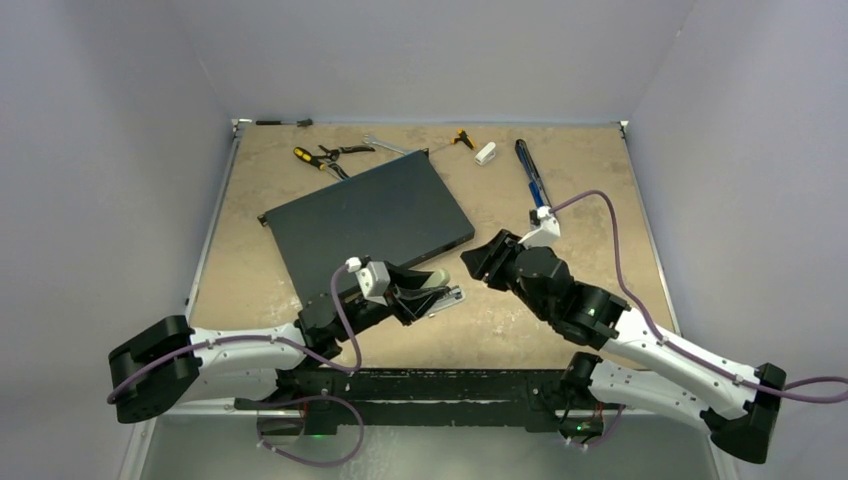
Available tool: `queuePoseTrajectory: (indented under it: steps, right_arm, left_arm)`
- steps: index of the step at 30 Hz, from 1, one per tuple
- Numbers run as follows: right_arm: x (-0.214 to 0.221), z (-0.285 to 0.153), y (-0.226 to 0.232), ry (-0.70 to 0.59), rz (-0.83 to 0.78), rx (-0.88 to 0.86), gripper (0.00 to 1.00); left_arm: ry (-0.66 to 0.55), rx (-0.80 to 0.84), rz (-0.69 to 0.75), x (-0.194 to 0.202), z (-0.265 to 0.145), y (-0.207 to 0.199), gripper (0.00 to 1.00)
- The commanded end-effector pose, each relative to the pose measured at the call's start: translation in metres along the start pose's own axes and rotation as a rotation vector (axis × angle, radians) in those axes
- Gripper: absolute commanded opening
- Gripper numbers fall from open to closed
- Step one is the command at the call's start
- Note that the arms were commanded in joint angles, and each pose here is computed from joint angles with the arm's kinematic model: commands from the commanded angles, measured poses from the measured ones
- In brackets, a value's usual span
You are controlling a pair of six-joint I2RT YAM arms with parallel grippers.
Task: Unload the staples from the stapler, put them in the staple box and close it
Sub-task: Unload the staple at the center of the board.
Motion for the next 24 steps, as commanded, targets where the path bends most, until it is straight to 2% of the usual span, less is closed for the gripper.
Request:
queuePoseTrajectory:
  steps: [1, 10, 20, 24]
  right_arm:
    - [0.007, 0.0, 0.004, 0.033, 0.024, -0.036, 0.5]
    - [0.029, 0.007, 0.021, 0.142, 0.055, -0.175, 0.43]
    - [0.044, 0.015, 0.013, 0.189, 0.053, -0.156, 0.35]
    - [0.048, 0.019, 0.013, 0.191, 0.06, -0.166, 0.27]
  left_arm:
    - [-0.108, -0.007, 0.036, -0.026, 0.002, 0.0, 0.0]
    - [-0.115, -0.058, 0.06, -0.029, 0.001, 0.007, 0.0]
    - [-0.132, -0.091, 0.076, -0.034, 0.003, 0.011, 0.0]
    - [-0.166, -0.102, 0.076, -0.04, 0.006, 0.012, 0.0]
Point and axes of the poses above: each gripper's point midway between its finger pads, its own z axis out along the fingers, its own y axis along the line the jaws close on, x = y × z, the point moved 5 cm from there along -z, back along the fingers, and after that the axes turned 1 degree about z, right-handed, at the moved point
